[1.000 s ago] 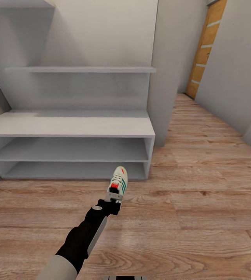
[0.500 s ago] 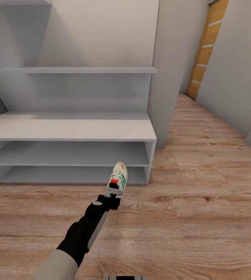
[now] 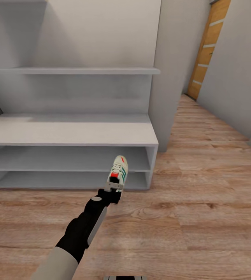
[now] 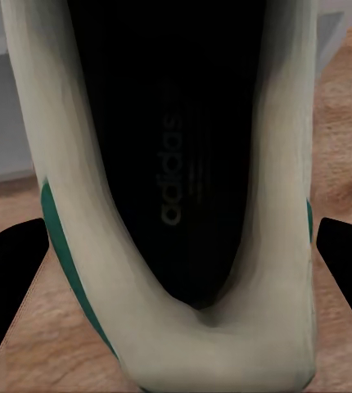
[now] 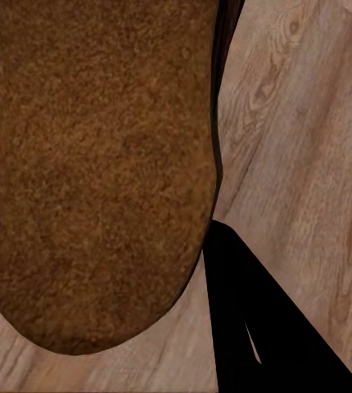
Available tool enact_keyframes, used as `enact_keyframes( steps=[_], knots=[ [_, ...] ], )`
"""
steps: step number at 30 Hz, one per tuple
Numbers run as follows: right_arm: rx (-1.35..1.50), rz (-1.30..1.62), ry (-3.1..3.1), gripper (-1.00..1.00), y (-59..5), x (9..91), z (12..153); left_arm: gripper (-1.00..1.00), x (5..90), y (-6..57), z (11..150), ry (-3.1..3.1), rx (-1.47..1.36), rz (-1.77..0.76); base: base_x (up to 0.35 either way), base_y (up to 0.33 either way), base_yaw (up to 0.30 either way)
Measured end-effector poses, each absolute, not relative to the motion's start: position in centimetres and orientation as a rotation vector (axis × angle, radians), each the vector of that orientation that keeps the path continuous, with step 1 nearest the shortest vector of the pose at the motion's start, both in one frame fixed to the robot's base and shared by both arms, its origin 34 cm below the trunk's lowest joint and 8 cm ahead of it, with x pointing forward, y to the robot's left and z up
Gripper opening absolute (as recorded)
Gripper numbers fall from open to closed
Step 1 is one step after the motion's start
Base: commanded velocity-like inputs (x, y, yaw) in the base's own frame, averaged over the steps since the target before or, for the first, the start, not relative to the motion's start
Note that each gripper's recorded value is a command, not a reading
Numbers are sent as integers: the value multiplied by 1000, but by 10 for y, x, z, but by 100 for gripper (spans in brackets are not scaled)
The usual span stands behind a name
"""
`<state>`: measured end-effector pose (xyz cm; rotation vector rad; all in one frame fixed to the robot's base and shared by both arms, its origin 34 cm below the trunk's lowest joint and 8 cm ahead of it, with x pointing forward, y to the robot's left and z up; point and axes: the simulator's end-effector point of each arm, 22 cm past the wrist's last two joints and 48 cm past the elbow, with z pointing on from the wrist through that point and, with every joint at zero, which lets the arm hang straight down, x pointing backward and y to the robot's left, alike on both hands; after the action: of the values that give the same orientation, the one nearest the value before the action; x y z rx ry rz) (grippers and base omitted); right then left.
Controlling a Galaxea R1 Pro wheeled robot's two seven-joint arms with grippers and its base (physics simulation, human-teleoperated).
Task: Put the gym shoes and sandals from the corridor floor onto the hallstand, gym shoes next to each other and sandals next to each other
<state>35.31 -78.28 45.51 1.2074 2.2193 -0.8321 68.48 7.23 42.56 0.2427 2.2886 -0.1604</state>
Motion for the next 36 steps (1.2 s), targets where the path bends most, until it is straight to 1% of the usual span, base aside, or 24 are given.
enact_keyframes(
  steps=[12,29,36],
  knots=[
    [1208,-832,2219,-100,-783,353,455,-100,684,71,425,2290,244,-164,336,-13,0],
    [1208,-832,2219,-100,-783,353,455,-100,684,71,425,2290,244,-166,289,-153,0],
    [1207,-833,2220,-100,-783,353,455,-100,684,71,424,2291,245,-167,125,-75,0]
  ],
)
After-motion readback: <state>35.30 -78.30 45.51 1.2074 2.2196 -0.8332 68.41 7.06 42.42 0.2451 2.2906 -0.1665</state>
